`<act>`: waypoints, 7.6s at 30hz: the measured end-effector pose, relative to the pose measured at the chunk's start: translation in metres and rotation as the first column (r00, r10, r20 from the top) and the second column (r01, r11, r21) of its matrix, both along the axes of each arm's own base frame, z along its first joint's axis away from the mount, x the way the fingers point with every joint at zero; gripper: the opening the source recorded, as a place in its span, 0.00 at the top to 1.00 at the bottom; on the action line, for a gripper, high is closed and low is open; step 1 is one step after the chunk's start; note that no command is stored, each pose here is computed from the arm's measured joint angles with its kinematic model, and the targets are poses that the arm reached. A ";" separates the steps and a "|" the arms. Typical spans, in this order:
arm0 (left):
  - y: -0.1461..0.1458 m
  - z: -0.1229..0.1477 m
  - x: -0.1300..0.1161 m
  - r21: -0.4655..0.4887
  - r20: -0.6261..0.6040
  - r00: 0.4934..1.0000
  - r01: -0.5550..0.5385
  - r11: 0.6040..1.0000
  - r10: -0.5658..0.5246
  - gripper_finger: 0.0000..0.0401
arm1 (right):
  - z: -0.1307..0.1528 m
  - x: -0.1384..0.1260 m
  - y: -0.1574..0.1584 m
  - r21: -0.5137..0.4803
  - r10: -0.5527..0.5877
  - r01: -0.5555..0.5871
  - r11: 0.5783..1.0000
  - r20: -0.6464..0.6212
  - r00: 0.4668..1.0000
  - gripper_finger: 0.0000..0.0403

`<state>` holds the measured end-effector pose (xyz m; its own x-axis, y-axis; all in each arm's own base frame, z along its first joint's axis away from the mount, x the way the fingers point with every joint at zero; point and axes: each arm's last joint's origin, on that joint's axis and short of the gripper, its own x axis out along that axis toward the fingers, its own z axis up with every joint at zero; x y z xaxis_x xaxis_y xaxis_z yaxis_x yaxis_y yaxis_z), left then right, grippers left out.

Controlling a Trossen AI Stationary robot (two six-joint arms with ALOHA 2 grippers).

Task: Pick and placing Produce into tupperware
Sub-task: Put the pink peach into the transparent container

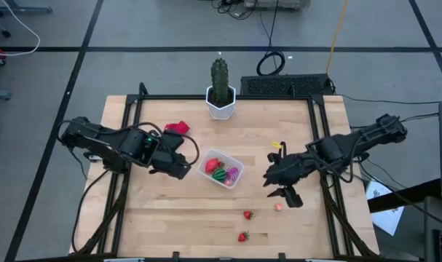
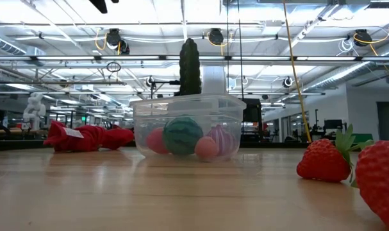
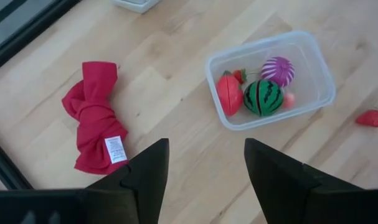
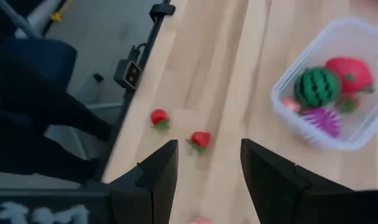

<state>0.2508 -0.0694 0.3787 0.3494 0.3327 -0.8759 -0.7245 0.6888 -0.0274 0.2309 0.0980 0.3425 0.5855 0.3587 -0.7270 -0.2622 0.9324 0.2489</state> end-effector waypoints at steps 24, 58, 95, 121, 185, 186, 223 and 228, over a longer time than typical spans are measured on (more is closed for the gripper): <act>-0.035 0.000 -0.008 -0.034 0.042 0.993 0.111 0.993 -0.109 0.48 | -0.080 0.016 0.055 -0.117 -0.054 0.002 0.993 -0.436 0.898 0.59; -0.042 0.001 -0.010 0.005 0.070 0.991 0.114 0.993 -0.114 0.48 | -0.144 -0.004 0.045 -0.066 0.023 -0.073 0.995 -0.568 0.823 0.59; -0.041 0.001 -0.010 0.013 0.063 0.989 0.130 0.991 -0.130 0.48 | -0.160 -0.001 0.036 -0.112 0.063 -0.135 0.985 -0.495 0.867 0.40; -0.034 0.001 -0.007 0.016 0.063 0.993 0.104 0.994 -0.104 0.48 | -0.201 -0.016 0.028 -0.082 0.043 -0.092 0.992 -0.472 0.881 0.40; -0.028 0.001 -0.004 0.018 0.050 0.993 0.105 0.994 -0.106 0.48 | -0.212 -0.017 0.021 -0.115 -0.006 -0.053 0.992 -0.463 0.886 0.66; -0.028 0.001 -0.004 0.017 0.050 0.993 0.105 0.994 -0.106 0.48 | -0.212 -0.017 0.021 -0.114 -0.008 -0.051 0.992 -0.464 0.886 0.67; -0.023 -0.001 -0.013 0.046 -0.016 0.999 0.033 0.998 -0.033 0.48 | -0.070 0.090 -0.019 -0.126 -0.049 0.044 0.991 -0.035 0.998 0.75; -0.020 0.003 -0.019 0.045 -0.004 1.000 0.022 0.999 -0.022 0.48 | -0.094 0.118 -0.049 -0.159 -0.122 0.104 0.982 -0.106 0.987 0.75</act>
